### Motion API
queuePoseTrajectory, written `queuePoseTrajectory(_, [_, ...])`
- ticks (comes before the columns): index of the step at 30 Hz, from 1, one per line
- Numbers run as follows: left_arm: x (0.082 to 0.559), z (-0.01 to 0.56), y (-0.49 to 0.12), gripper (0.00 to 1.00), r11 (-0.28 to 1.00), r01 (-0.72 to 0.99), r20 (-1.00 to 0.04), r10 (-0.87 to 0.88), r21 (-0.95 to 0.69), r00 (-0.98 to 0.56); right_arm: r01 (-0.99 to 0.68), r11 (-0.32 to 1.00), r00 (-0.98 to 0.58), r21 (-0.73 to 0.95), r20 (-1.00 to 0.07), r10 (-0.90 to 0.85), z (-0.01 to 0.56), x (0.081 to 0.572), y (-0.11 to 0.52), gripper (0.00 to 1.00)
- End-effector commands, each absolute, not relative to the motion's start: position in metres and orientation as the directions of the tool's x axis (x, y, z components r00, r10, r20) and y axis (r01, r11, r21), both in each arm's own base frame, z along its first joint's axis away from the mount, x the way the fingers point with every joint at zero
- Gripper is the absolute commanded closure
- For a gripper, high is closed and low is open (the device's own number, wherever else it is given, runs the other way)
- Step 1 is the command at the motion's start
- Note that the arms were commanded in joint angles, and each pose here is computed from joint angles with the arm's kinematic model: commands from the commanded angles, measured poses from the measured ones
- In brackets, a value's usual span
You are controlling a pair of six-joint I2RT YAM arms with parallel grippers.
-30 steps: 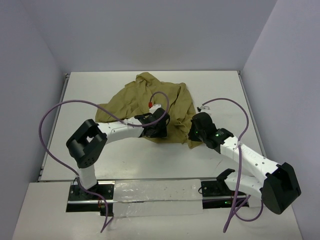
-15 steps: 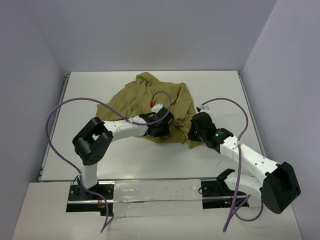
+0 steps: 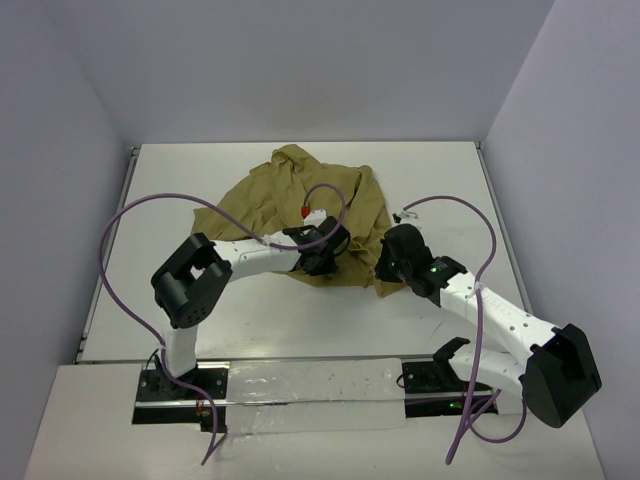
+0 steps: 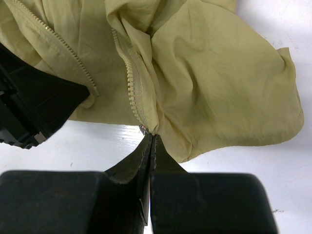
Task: Zip up the jacket
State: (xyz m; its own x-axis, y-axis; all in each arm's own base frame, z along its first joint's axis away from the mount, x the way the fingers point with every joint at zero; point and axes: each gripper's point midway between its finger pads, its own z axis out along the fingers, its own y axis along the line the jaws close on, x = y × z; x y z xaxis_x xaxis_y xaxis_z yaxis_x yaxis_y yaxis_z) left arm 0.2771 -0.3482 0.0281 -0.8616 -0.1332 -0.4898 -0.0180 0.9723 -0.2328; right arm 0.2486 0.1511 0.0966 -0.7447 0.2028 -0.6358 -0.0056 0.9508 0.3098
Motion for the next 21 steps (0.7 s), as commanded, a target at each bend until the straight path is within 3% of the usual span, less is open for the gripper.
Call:
queuePoseTrajectory(1, [0.283, 0.040, -0.357, 0.91, 0.968, -0.015, -0.511, -0.145, -0.250, -0.847, -0.018, 0.947, -0.714, 0.321, -0.667, 0.213, 0.106, 0.258, 0.152, 1.00])
queuePoseTrajectory(2, [0.282, 0.042, -0.358, 1.00, 0.965, -0.009, -0.511, -0.147, -0.262, -0.847, -0.020, 0.947, -0.715, 0.322, -0.667, 0.211, 0.105, 0.257, 0.153, 1.00])
queuePoseTrajectory(7, [0.277, 0.087, -0.363, 1.00, 0.909, 0.055, -0.550, -0.201, -0.414, -0.811, -0.075, 0.937, -0.717, 0.340, -0.672, 0.186, 0.102, 0.256, 0.161, 1.00])
queuePoseTrajectory(12, [0.266, 0.107, -0.353, 1.00, 0.858, 0.084, -0.526, -0.231, -0.508, -0.819, -0.164, 0.898, -0.710, 0.408, -0.681, 0.180, 0.105, 0.254, 0.178, 1.00])
queuePoseTrajectory(21, [0.256, 0.171, -0.338, 1.00, 0.716, 0.232, -0.587, -0.298, -0.659, -0.753, -0.180, 0.887, -0.678, 0.426, -0.707, 0.202, 0.126, 0.272, 0.185, 1.00])
